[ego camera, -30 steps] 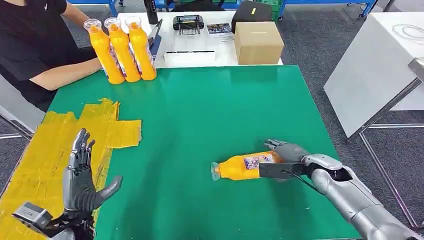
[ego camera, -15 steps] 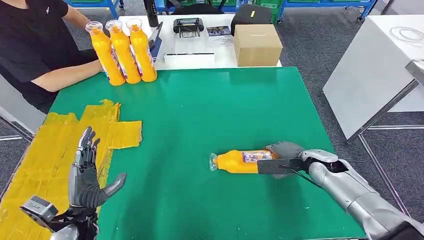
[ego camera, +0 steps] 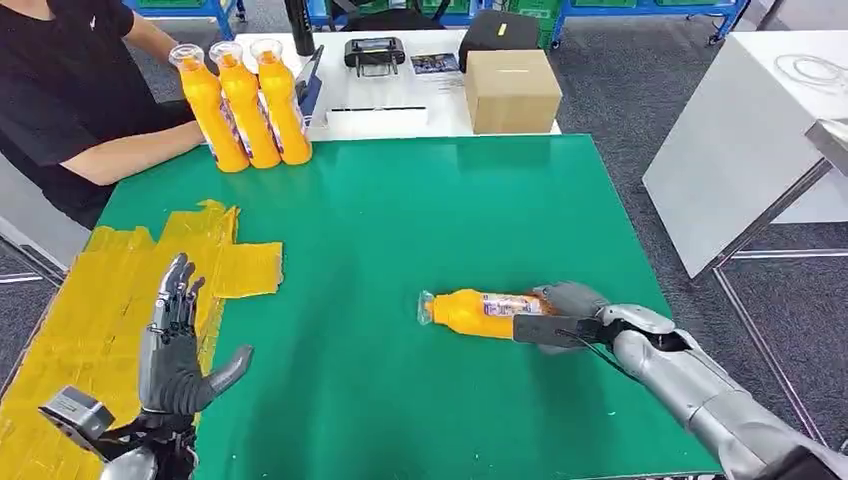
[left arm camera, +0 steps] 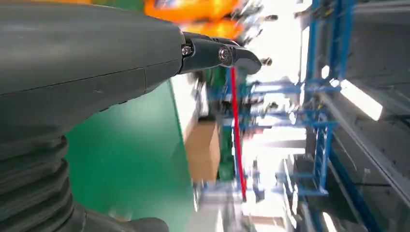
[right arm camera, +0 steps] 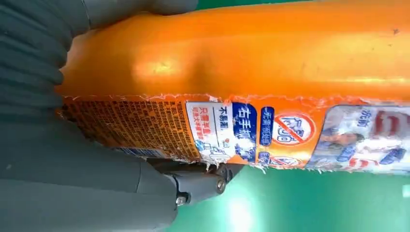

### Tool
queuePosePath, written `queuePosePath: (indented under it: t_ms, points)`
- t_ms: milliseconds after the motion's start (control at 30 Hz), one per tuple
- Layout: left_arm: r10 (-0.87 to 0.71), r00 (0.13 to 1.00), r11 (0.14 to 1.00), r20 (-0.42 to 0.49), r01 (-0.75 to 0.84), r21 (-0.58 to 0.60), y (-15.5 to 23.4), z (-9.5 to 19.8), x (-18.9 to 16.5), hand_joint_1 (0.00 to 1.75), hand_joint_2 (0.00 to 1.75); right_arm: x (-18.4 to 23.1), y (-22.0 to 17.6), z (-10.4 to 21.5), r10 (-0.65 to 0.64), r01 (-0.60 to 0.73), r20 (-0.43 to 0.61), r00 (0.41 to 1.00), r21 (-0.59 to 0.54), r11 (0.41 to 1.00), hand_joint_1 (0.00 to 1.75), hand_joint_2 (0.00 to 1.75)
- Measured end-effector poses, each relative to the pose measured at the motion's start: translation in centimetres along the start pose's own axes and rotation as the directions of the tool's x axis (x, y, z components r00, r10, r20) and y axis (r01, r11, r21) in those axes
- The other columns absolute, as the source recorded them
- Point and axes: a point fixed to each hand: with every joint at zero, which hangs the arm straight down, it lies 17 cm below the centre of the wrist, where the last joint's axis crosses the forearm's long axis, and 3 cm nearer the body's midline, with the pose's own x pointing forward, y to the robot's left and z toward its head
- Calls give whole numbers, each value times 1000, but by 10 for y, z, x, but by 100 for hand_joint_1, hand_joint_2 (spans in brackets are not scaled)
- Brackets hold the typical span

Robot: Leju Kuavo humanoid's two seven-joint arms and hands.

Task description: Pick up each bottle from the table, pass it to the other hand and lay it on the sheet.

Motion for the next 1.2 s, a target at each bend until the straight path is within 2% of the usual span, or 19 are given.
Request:
queuePosePath:
  t_ms: [100, 167, 233, 433, 600, 800, 900, 1067, 1200]
  points:
    - [245, 968, 970, -52, -244, 14, 0, 11, -1, 0, 175, 41, 1, -4, -171, 184, 117, 978, -115, 976, 175, 175]
    - [348, 934, 938, -79, -347, 15, 0, 21, -2, 0, 175, 93, 5, -3, -318, 359, 250, 915, -138, 923, 175, 175]
    - [409, 907, 912, -102, -409, 18, -2, 29, -3, 0, 175, 139, 14, 4, -407, 474, 356, 841, -123, 872, 175, 175]
    - [507, 848, 861, -154, -505, 56, -3, 49, -8, 0, 175, 228, 2, 32, -554, 702, 581, 596, -41, 711, 175, 175]
    - [534, 827, 844, -176, -533, 58, -10, 55, -10, 0, 175, 277, -12, 40, -575, 753, 656, 489, 15, 658, 175, 175]
    - [540, 819, 840, -195, -539, 61, -15, 62, -13, 0, 175, 312, -17, 43, -585, 771, 688, 429, 58, 634, 175, 175]
    - [495, 842, 867, -216, -497, 48, -21, 64, -19, 0, 175, 331, -17, 45, -583, 766, 702, 409, 84, 638, 175, 175]
    - [452, 863, 889, -225, -457, 34, -28, 64, -23, 0, 175, 366, -9, 42, -587, 737, 706, 395, 137, 661, 175, 175]
    - [402, 887, 913, -226, -408, 18, -31, 58, -26, 0, 175, 393, 11, 32, -610, 703, 679, 409, 191, 685, 175, 175]
